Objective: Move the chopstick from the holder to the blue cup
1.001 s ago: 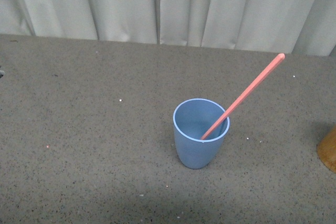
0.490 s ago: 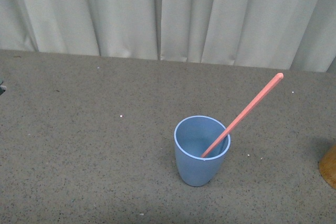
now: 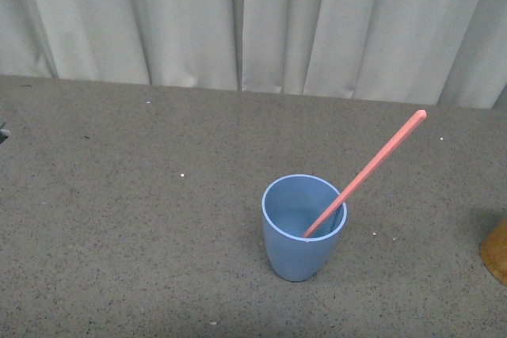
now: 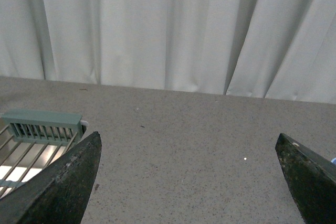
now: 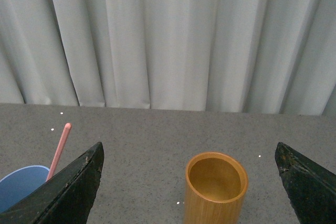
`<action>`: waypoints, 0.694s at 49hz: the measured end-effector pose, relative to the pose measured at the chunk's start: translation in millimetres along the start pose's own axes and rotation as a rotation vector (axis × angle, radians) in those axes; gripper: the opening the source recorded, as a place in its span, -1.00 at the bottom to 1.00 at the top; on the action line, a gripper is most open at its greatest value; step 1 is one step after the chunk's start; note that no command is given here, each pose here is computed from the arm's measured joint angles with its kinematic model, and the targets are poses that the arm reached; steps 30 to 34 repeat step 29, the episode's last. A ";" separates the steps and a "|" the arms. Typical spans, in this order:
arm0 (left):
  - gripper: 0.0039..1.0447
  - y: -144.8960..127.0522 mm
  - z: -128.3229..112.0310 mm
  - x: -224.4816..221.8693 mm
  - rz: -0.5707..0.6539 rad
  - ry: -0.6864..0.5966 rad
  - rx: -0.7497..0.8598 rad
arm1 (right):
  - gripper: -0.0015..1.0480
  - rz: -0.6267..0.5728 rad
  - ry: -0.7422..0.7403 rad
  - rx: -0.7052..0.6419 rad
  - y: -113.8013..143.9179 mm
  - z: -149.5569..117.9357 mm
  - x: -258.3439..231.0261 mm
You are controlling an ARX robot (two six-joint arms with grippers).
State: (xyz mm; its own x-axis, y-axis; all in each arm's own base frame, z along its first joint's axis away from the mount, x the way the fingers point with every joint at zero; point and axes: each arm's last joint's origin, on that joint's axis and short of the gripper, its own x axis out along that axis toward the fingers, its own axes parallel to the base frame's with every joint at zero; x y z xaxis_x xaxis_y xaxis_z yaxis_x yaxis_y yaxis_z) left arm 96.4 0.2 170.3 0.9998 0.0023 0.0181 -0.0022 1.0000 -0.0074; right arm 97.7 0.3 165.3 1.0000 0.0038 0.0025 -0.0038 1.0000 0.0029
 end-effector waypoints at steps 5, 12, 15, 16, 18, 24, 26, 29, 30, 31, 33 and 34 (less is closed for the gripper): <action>0.88 0.0 0.0 0.0 0.000 0.000 0.000 | 0.81 0.000 0.000 0.000 0.0 0.1 0.0; 0.88 0.0 0.0 0.0 0.000 0.000 0.000 | 0.81 0.000 0.000 0.000 0.0 0.0 0.0; 0.88 0.0 0.0 0.0 0.000 0.000 0.000 | 0.81 0.000 0.000 0.000 0.0 0.1 0.0; 0.88 0.0 0.0 0.0 0.000 0.000 0.000 | 0.81 0.000 0.000 0.000 0.0 0.1 0.0; 0.88 0.0 0.0 0.0 0.000 0.000 0.000 | 0.81 0.000 0.000 0.000 0.0 0.0 0.0; 0.88 0.0 0.0 0.0 0.000 0.000 0.000 | 0.81 0.000 0.000 0.000 0.0 0.1 0.0; 0.88 0.0 0.0 0.0 0.000 0.000 0.000 | 0.81 0.000 0.000 0.000 0.0 0.0 0.0; 0.88 0.0 0.0 0.0 0.000 0.000 0.000 | 0.81 0.000 0.000 0.000 0.0 0.1 0.0; 0.88 0.0 0.0 0.0 0.000 0.000 0.000 | 0.81 0.000 0.000 0.000 0.0 0.1 0.0; 0.88 0.0 0.0 0.0 0.000 0.000 0.000 | 0.81 0.000 0.000 0.000 0.0 0.1 0.0; 0.88 0.0 0.0 0.0 0.000 0.000 0.000 | 0.81 0.000 0.000 0.000 0.0 0.1 0.0; 0.88 0.0 0.0 0.0 0.000 0.000 0.000 | 0.81 0.000 0.000 0.000 0.0 0.1 0.0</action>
